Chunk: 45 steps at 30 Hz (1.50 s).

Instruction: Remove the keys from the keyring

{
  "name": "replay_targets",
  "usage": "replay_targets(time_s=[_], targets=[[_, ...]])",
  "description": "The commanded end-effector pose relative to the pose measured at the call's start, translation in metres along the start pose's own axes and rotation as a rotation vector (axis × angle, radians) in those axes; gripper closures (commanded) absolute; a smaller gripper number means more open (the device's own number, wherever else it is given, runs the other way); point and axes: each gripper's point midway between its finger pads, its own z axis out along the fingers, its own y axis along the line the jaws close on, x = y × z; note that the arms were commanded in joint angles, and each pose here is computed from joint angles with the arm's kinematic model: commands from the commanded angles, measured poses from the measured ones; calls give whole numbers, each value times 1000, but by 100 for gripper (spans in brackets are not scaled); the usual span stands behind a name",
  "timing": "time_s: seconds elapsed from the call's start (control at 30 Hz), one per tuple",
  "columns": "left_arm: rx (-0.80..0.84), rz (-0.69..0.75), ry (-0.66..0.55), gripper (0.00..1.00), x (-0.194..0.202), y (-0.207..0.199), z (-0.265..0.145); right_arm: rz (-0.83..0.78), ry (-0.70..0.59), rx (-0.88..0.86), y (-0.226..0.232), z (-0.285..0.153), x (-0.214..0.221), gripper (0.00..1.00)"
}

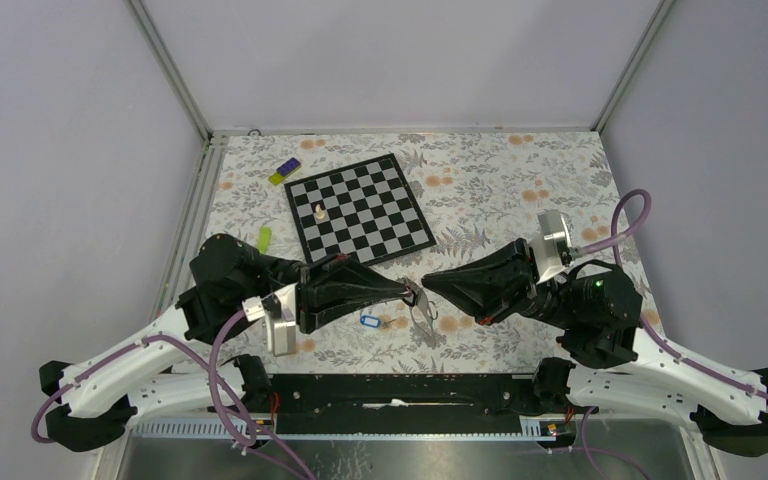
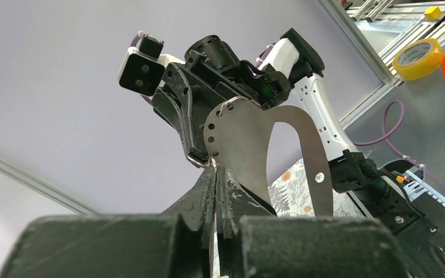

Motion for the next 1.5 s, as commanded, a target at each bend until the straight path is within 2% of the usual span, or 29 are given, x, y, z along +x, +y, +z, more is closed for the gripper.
replay_targets(time_s=[0.0, 0.6, 0.83, 1.23, 1.47], targets=[[-27, 75, -43, 100, -23, 13, -2, -27, -191, -7, 9, -3, -52, 100], [73, 320, 59, 100, -11, 9, -8, -42, -180, 20, 3, 0, -50, 100], [81, 355, 88, 100, -5, 7, -11, -76, -166, -37, 12, 0, -46, 100], [55, 368, 100, 100, -8, 10, -16, -198, -63, -183, 33, -4, -25, 100], [59, 371, 98, 100, -8, 12, -13, -213, -11, -193, 30, -3, -12, 100]])
